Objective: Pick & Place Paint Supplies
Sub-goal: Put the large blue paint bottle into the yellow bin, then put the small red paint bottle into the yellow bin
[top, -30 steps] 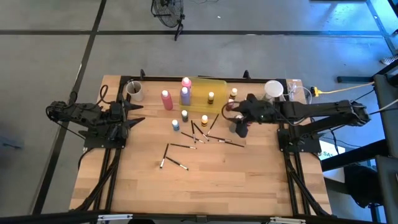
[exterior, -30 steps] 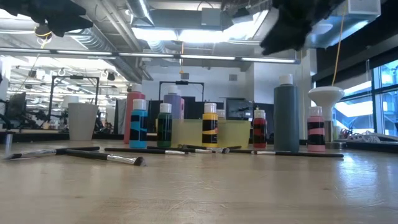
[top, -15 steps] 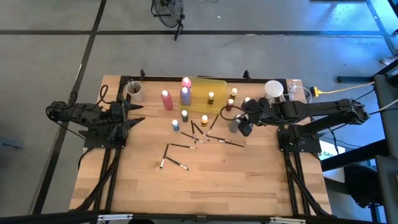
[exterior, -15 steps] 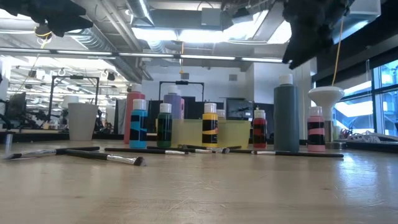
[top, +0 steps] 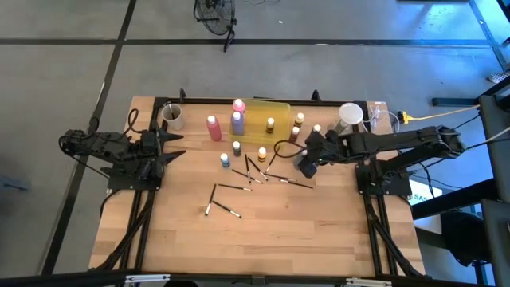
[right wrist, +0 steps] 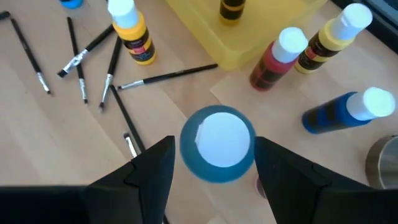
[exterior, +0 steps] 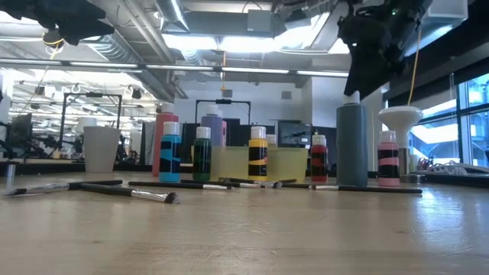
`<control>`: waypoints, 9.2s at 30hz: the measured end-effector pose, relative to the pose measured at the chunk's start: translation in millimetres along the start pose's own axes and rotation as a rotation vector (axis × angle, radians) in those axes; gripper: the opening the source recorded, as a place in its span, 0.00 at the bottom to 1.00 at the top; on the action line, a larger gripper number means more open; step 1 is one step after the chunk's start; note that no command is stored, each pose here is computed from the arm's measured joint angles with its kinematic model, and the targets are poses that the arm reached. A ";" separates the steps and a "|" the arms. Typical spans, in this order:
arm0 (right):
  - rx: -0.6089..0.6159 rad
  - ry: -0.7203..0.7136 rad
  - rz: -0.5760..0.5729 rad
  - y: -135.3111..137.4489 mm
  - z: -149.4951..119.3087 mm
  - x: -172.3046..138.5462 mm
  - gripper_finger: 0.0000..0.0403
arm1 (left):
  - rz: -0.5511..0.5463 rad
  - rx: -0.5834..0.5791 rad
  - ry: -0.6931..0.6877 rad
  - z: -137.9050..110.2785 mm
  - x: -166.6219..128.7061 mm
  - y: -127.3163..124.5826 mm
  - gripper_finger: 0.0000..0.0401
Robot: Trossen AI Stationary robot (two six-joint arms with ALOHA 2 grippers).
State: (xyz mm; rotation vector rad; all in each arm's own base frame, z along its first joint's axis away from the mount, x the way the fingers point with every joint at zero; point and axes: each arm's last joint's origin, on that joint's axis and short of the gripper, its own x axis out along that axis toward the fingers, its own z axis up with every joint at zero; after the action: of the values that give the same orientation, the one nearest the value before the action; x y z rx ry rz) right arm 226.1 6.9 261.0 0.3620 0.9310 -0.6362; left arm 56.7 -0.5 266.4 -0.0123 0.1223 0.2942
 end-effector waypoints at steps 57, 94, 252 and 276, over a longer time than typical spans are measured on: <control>-0.022 0.003 -0.050 3.1 2.3 14.9 0.47 | 0.000 -0.001 0.000 0.0 0.0 0.0 0.61; -0.050 0.003 -0.048 2.8 2.8 14.9 0.30 | 0.001 -0.001 0.000 0.0 0.0 0.0 0.61; 0.115 -0.181 -0.362 -74.8 164.3 108.9 0.71 | -0.034 -0.006 0.007 -6.3 4.4 -3.4 0.61; -0.242 -0.209 -0.268 -16.4 142.8 44.2 0.74 | -0.034 -0.002 0.006 -6.2 4.3 -3.4 0.61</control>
State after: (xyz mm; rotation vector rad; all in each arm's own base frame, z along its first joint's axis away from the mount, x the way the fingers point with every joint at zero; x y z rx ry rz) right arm 324.0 -99.0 303.5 -0.0479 0.8500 -0.7802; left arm 61.0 -2.6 259.7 -0.0169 0.1276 0.2604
